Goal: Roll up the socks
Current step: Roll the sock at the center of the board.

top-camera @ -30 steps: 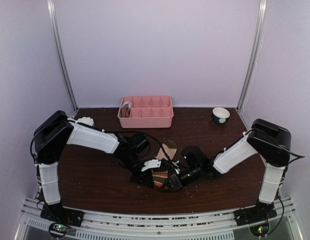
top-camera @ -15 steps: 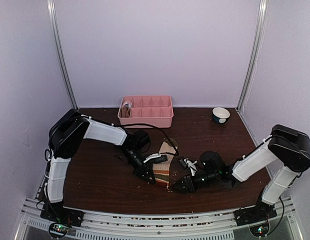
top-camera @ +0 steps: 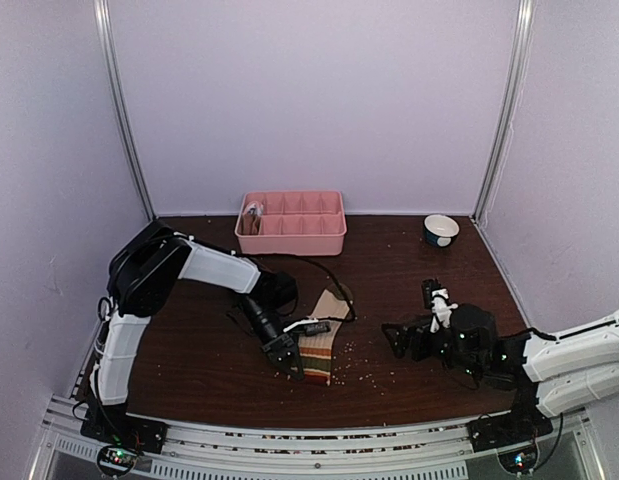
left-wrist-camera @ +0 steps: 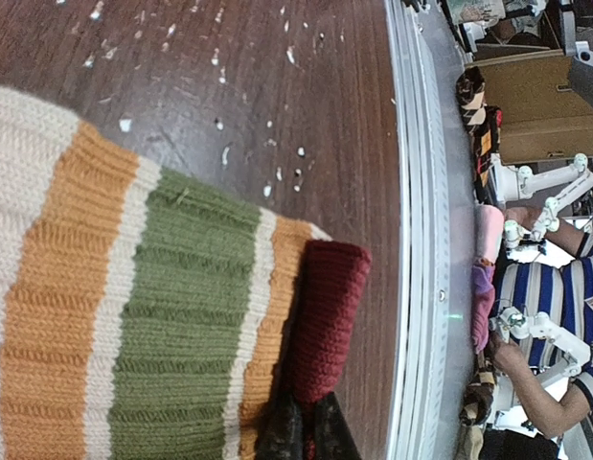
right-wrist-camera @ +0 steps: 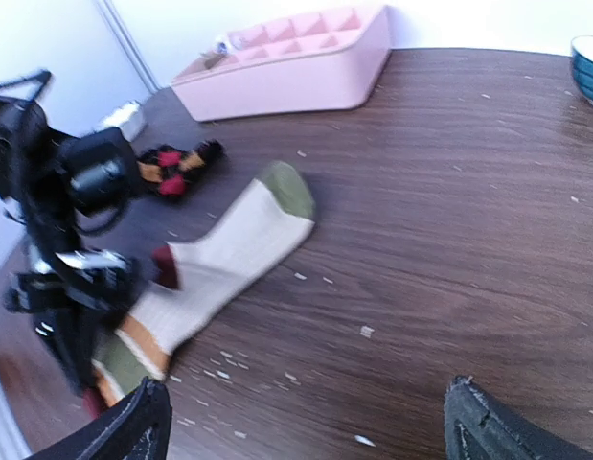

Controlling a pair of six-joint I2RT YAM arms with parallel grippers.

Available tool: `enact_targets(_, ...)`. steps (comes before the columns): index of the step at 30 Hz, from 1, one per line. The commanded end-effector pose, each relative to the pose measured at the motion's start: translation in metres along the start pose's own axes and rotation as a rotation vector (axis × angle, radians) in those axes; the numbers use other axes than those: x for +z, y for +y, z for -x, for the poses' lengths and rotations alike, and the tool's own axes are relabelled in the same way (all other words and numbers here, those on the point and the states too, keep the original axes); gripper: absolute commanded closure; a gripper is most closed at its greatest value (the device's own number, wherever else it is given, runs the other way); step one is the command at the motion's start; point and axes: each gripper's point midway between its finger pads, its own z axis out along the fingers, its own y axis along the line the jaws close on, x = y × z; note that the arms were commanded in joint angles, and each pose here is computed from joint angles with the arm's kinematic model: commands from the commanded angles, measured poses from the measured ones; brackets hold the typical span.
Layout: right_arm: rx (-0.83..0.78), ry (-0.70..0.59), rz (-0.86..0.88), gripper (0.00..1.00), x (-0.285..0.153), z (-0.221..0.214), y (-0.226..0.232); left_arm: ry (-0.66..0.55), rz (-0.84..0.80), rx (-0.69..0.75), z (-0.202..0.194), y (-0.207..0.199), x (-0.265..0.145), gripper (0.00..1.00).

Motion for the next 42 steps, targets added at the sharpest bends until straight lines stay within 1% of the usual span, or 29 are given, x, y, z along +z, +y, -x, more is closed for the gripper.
enact_targets(1, -0.267, -0.001, -0.048, 0.00, 0.000, -0.011, 0.011, 0.070, 0.060, -0.066, -0.016, 0.021, 0.007, 1.00)
enact_targets(2, -0.391, -0.002, -0.039, 0.00, -0.003, -0.018, 0.025, 0.077, 0.079, -0.074, -0.017, 0.025, 0.008, 1.00)
enact_targets(4, -0.595, 0.000, 0.061, 0.00, -0.008, -0.039, 0.055, 0.105, 0.137, -0.098, -0.021, 0.037, 0.007, 1.00)
enact_targets(6, -0.727, -0.010, 0.160, 0.00, -0.012, -0.058, 0.080, 0.134, 0.190, -0.114, -0.024, 0.048, 0.006, 1.00)
enact_targets(7, -0.766, -0.019, 0.191, 0.02, -0.011, -0.060, 0.092, 0.144, 0.212, -0.124, -0.027, 0.053, 0.005, 1.00)
enact_targets(8, -0.814, -0.009, 0.232, 0.05, -0.009, -0.065, 0.105, 0.153, 0.229, -0.128, -0.028, 0.056, 0.005, 1.00)
enact_targets(10, -0.901, 0.019, 0.299, 0.14, -0.002, -0.075, 0.127, 0.167, 0.252, -0.137, -0.032, 0.062, 0.004, 1.00)
enact_targets(14, -1.065, 0.036, 0.374, 0.29, 0.018, -0.089, 0.158, 0.196, 0.285, -0.142, -0.038, 0.069, 0.006, 1.00)
enact_targets(20, -1.280, 0.081, 0.421, 0.45, 0.041, -0.112, 0.176, 0.212, 0.299, -0.145, -0.041, 0.073, 0.007, 1.00)
enact_targets(26, -1.355, 0.165, 0.456, 0.61, 0.050, -0.133, 0.170, 0.226, 0.297, -0.145, -0.041, 0.075, 0.007, 1.00)
enact_targets(34, -1.335, 0.250, 0.456, 0.75, 0.058, -0.146, 0.154, 0.221, 0.286, -0.140, -0.038, 0.074, 0.007, 1.00)
enact_targets(42, -1.293, 0.342, 0.453, 0.77, 0.065, -0.156, 0.136, 0.231, 0.277, -0.130, -0.038, 0.072, 0.006, 1.00)
